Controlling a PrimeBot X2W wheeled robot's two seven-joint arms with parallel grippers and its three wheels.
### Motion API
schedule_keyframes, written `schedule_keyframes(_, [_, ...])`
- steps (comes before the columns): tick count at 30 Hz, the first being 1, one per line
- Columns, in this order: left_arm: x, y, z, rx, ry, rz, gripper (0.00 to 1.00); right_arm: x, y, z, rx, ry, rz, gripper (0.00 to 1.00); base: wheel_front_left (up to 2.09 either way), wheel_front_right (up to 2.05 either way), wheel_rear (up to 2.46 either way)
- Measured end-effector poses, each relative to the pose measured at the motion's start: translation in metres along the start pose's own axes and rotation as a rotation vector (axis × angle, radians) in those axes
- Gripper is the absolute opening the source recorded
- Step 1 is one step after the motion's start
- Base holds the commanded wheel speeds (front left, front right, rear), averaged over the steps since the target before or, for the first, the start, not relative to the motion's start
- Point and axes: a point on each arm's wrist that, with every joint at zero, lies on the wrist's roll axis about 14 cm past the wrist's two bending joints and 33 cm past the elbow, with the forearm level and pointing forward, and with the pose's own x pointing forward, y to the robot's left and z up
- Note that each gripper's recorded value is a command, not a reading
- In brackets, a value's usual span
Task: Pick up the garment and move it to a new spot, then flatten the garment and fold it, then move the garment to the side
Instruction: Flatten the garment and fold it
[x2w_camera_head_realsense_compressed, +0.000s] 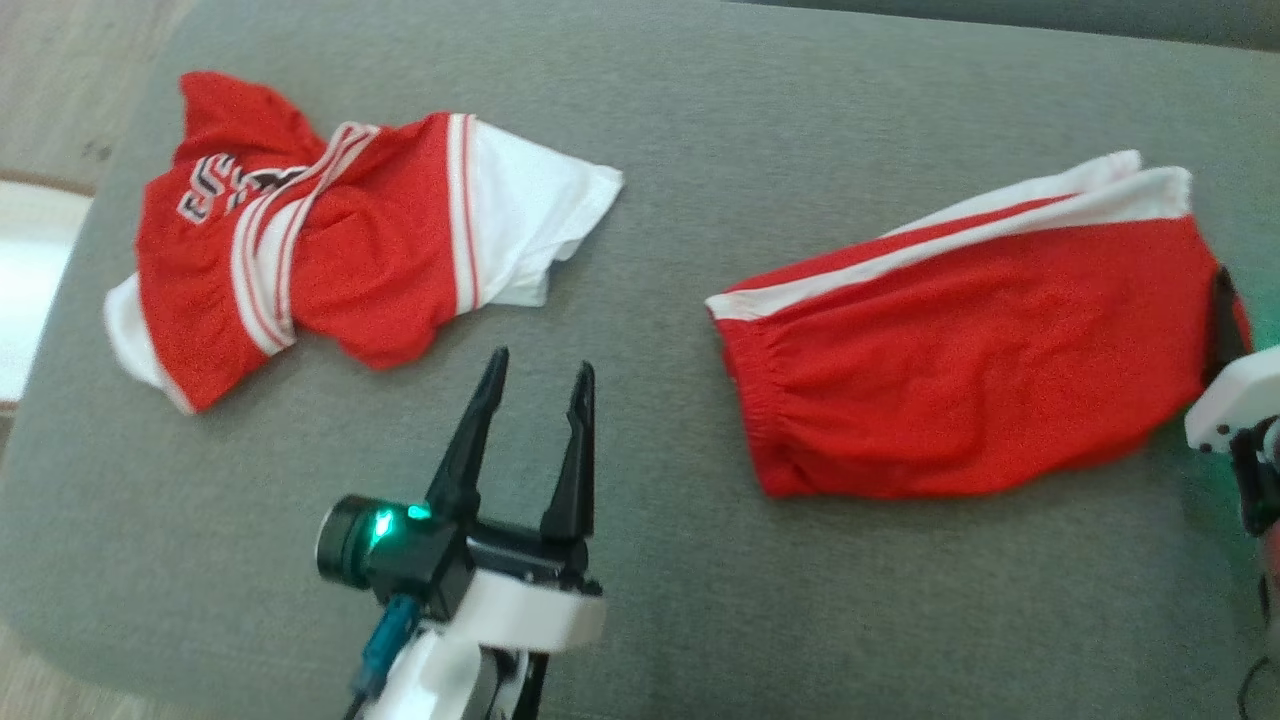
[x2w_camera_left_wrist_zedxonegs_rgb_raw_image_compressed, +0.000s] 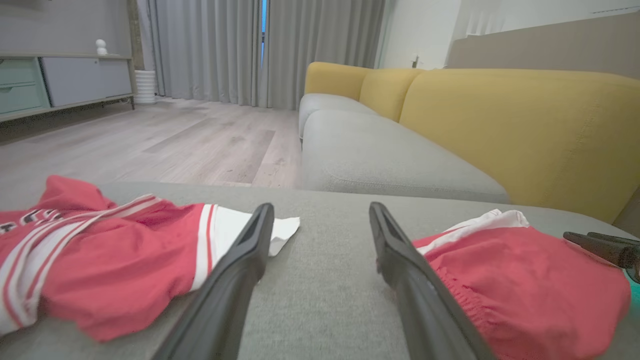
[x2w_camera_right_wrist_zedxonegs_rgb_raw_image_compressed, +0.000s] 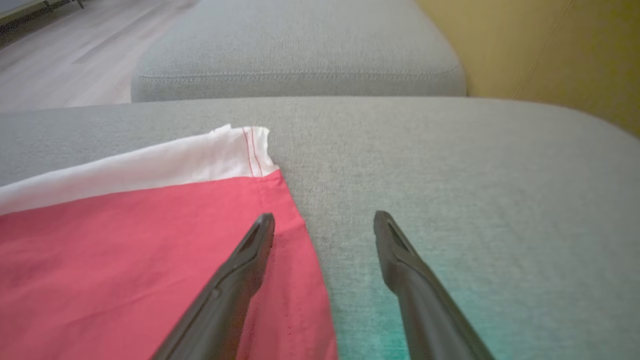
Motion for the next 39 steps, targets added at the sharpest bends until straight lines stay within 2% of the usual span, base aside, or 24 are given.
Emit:
schedule_keyframes(5, [-0.023, 0.014, -0.004, -0.012, 0.017, 0.076, 1.0, 0.01, 0.021, -0.022, 0.092, 0.087, 0.027, 1.0, 0.0, 0.0, 0.0])
schedule_keyframes(13, [-0.034, 0.023, -0.002, -0.008, 0.015, 0.119, 1.0, 0.015, 0.044, -0.024, 0.152, 0.125, 0.075, 1.0, 0.0, 0.0, 0.0])
schedule_keyframes(14, [-0.035, 0.023, -0.002, -0.008, 0.014, 0.12, 1.0, 0.015, 0.046, -0.024, 0.158, 0.127, 0.082, 0.88, 0.0, 0.0, 0.0])
schedule_keyframes(15, [-0.035, 0.023, -0.002, -0.008, 0.014, 0.119, 1.0, 0.015, 0.049, -0.024, 0.159, 0.128, 0.09, 0.88, 0.0, 0.0, 0.0])
schedule_keyframes(16, [-0.035, 0.023, -0.002, -0.008, 0.014, 0.118, 1.0, 0.015, 0.051, -0.023, 0.16, 0.13, 0.097, 0.58, 0.0, 0.0, 0.0])
schedule_keyframes(17, [-0.035, 0.022, -0.002, -0.008, 0.015, 0.117, 1.0, 0.015, 0.053, -0.023, 0.158, 0.13, 0.104, 0.38, 0.0, 0.0, 0.0])
schedule_keyframes(18, [-0.035, 0.022, -0.003, -0.008, 0.015, 0.116, 1.0, 0.014, 0.054, -0.023, 0.16, 0.132, 0.11, 0.0, 0.0, 0.0, 0.0])
schedule_keyframes(22, [-0.033, 0.017, -0.005, -0.01, 0.021, 0.099, 1.0, 0.01, 0.051, -0.021, 0.162, 0.124, 0.111, 0.0, 0.0, 0.0, 0.0])
schedule_keyframes(39, [-0.013, -0.053, -0.002, -0.033, 0.001, -0.14, 1.0, -0.065, -0.067, -0.023, 0.188, 0.035, -0.163, 0.0, 0.0, 0.0, 0.0])
